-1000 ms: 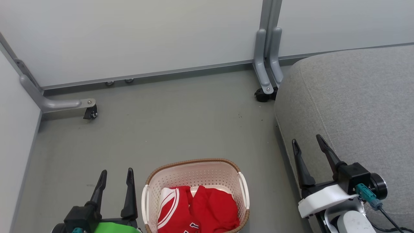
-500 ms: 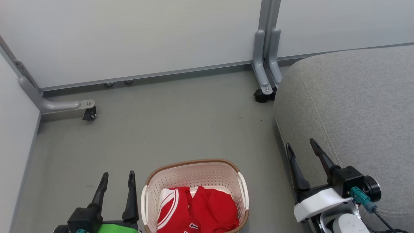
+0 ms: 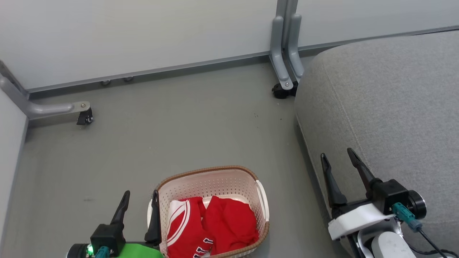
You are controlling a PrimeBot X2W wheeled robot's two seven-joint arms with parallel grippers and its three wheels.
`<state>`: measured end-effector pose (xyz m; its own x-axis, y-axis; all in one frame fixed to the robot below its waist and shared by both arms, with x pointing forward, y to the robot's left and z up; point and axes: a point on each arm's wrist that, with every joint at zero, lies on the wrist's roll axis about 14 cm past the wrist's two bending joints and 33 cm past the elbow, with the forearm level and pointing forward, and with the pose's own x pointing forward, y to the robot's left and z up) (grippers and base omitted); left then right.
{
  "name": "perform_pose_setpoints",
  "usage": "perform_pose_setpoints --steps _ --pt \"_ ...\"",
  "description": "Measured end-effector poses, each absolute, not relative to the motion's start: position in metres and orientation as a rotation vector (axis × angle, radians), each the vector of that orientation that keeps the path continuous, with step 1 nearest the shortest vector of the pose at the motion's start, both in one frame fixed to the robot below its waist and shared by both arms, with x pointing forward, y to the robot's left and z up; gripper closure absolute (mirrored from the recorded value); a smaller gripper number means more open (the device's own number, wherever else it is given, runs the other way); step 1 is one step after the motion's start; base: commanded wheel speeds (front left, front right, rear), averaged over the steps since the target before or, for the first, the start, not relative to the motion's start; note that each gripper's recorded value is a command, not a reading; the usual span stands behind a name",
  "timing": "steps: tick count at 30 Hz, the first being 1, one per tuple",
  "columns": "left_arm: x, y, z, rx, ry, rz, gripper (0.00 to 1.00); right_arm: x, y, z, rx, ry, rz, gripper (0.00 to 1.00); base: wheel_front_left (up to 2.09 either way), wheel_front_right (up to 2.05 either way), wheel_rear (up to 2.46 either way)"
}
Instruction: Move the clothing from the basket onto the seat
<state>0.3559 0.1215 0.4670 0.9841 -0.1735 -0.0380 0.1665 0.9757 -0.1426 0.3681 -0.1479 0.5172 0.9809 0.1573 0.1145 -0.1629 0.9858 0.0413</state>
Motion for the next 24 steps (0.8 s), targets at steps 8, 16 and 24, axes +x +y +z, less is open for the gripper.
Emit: perform_pose_setpoints --steps 8,16,24 --pt "0.391 0.097 0.422 -0.014 0.174 -0.25 0.0 0.397 -0.157 0.52 0.069 -0.124 0.136 0.0 0.0 0.0 0.0" --pt "0.422 0.073 0.336 0.198 0.39 -0.426 0.0 0.426 -0.153 0.494 0.088 -0.066 0.152 0.0 0.0 0.0 0.0" --pt "0.446 0.046 0.258 0.346 0.57 -0.614 0.0 0.444 -0.173 0.448 0.072 0.041 0.099 0.0 0.0 0.0 0.0"
